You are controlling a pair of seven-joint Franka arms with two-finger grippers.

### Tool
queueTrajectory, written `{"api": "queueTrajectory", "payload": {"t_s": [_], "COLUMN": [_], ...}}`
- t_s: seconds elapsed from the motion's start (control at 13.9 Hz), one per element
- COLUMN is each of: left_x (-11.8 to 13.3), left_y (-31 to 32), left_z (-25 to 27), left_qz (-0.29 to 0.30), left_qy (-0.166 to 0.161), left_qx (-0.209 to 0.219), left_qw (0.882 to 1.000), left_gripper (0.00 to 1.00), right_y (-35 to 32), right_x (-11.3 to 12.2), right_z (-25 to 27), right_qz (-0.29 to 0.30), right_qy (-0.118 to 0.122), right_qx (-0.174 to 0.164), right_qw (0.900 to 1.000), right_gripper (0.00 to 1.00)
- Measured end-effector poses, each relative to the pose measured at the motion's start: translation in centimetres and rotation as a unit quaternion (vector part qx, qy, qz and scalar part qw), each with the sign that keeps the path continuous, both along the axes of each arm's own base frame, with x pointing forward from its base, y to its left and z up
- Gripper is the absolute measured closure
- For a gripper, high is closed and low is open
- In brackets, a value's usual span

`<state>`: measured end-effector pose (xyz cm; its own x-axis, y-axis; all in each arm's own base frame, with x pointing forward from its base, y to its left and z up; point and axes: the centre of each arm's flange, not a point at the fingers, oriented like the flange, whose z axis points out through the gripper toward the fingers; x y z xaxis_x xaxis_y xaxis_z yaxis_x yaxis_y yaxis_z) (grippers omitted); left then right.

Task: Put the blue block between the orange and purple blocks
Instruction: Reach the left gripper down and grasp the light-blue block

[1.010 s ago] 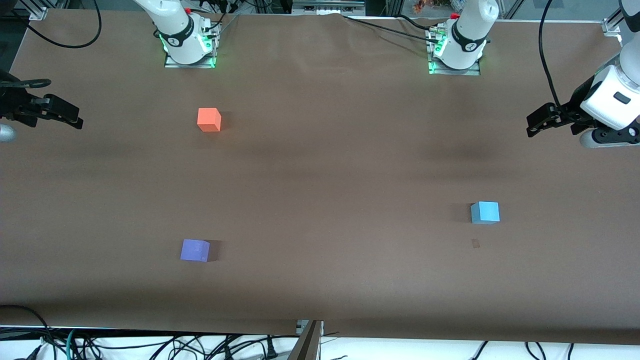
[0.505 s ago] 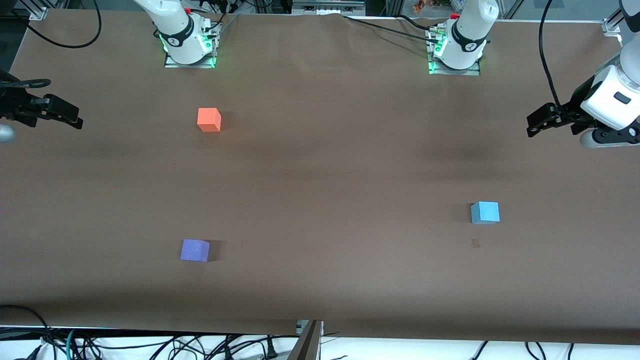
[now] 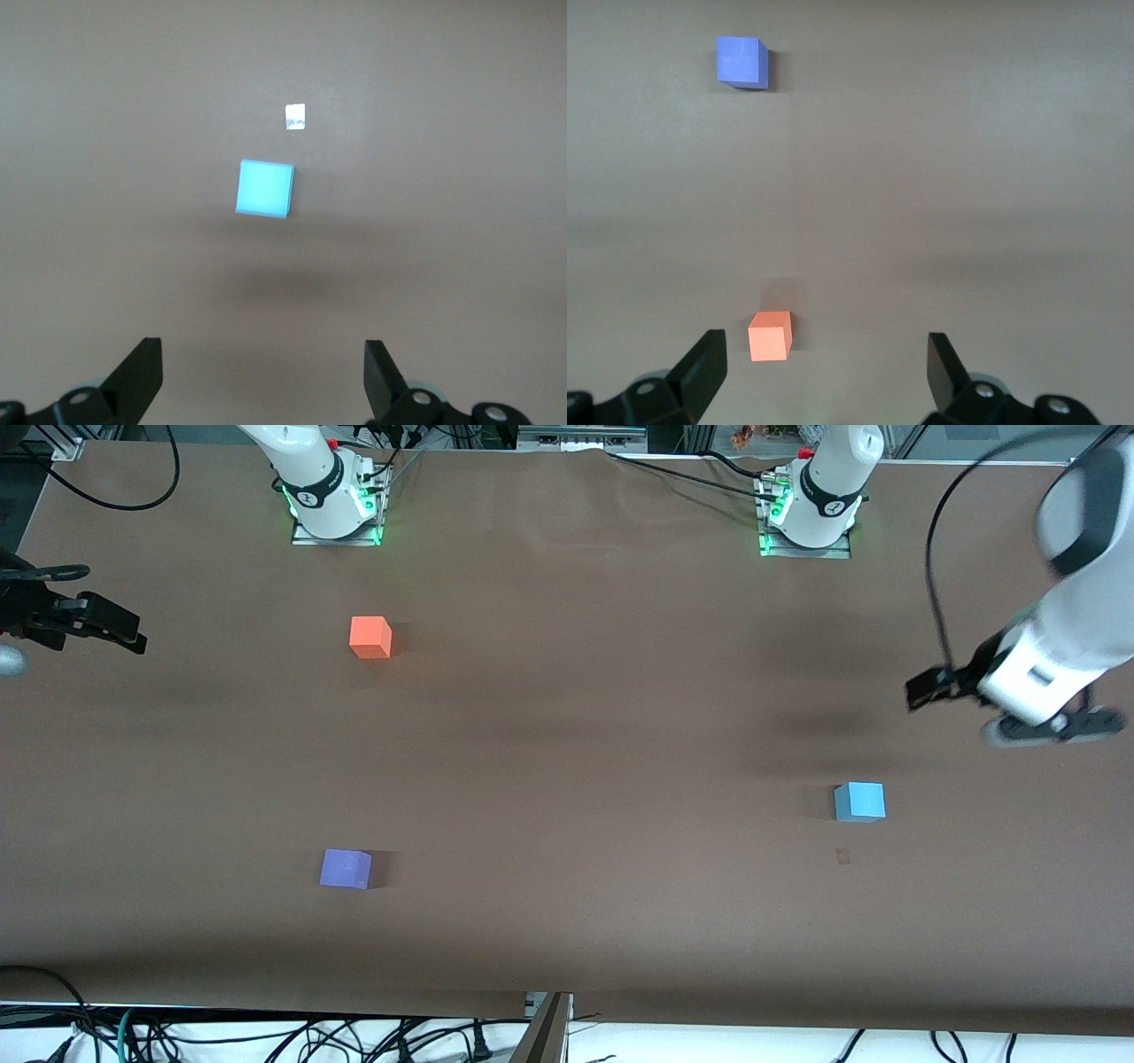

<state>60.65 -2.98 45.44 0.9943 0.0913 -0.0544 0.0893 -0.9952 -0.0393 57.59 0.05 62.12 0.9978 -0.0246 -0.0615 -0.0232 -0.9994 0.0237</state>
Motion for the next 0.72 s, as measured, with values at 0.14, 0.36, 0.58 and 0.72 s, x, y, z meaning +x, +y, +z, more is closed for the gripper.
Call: {"api": "queueTrajectory", "payload": {"t_s": [0.14, 0.36, 0.58, 0.72], "left_x": [1.0, 2.1, 2.6, 3.2], "left_y": [-0.3, -0.5, -0.1, 1.7], "left_z": [-8.0, -15.3, -18.6, -20.6], "left_qz": [-0.003, -0.029, -0.043, -0.043], "left_qy": [0.002, 0.006, 0.0, -0.014], "left_qx": [0.001, 0.002, 0.002, 0.002], "left_qw": [1.0, 1.0, 0.999, 0.999], "left_gripper": [0.0, 0.0, 0.0, 0.0], "right_y": [0.0, 0.0, 0.0, 0.0], "right_x": [0.0, 0.0, 0.0, 0.0], "right_z": [0.0, 0.0, 0.0, 0.0], "right_qz": [0.0, 0.0, 0.0, 0.0], "right_qy": [0.0, 0.0, 0.0, 0.0], "right_qx": [0.0, 0.0, 0.0, 0.0], "right_qw": [1.0, 1.0, 1.0, 1.0], "right_gripper": [0.0, 0.0, 0.0, 0.0]}}
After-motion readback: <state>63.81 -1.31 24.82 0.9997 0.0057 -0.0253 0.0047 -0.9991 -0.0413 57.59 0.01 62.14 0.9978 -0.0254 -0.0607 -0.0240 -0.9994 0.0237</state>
